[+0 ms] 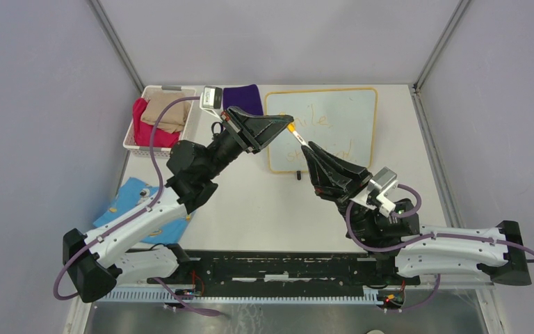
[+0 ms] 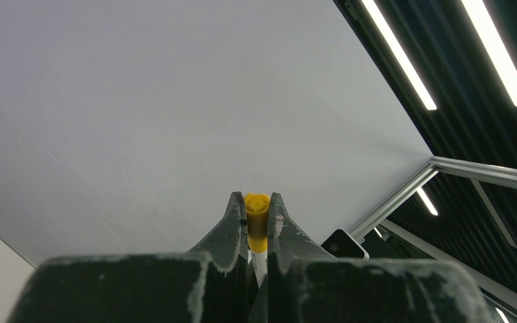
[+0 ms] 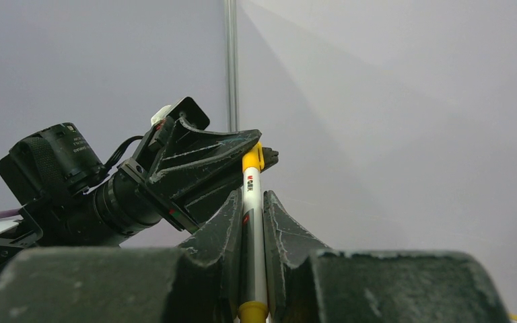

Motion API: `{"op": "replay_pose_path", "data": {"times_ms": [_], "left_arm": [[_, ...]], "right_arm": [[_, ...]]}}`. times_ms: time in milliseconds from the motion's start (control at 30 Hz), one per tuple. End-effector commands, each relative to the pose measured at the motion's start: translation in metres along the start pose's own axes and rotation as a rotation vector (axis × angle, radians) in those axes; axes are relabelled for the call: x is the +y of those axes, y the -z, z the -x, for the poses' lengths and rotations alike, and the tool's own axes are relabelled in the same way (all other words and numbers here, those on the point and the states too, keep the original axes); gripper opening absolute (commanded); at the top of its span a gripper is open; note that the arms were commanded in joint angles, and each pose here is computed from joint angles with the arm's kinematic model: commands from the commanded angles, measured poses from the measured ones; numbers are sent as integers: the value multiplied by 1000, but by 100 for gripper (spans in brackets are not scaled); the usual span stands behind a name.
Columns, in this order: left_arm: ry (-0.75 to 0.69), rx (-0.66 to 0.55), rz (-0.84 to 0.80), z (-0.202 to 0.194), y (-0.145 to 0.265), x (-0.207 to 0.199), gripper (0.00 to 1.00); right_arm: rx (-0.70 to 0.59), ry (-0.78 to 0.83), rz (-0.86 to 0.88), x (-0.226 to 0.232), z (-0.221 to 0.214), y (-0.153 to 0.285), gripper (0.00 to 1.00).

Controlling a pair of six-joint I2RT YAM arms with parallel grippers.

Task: Write a sentence on the whiteboard
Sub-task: Close the whiteboard marker at the center of the board.

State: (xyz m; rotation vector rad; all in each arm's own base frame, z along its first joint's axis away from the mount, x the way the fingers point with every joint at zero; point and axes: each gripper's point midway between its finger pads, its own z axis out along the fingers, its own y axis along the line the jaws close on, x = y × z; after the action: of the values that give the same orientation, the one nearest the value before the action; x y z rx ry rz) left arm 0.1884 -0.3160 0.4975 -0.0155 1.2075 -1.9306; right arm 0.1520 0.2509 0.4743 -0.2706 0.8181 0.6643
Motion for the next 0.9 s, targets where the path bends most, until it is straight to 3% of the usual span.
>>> {"op": "replay_pose_path", "data": {"times_ms": [0, 867], "left_arm": [[12, 95, -27, -21, 5, -5, 2], [38, 235, -26, -74, 5, -4, 2]], "right_arm": [[-12, 14, -13, -1, 5, -7, 0], [-4, 43, -36, 3, -1, -17, 0]]}}
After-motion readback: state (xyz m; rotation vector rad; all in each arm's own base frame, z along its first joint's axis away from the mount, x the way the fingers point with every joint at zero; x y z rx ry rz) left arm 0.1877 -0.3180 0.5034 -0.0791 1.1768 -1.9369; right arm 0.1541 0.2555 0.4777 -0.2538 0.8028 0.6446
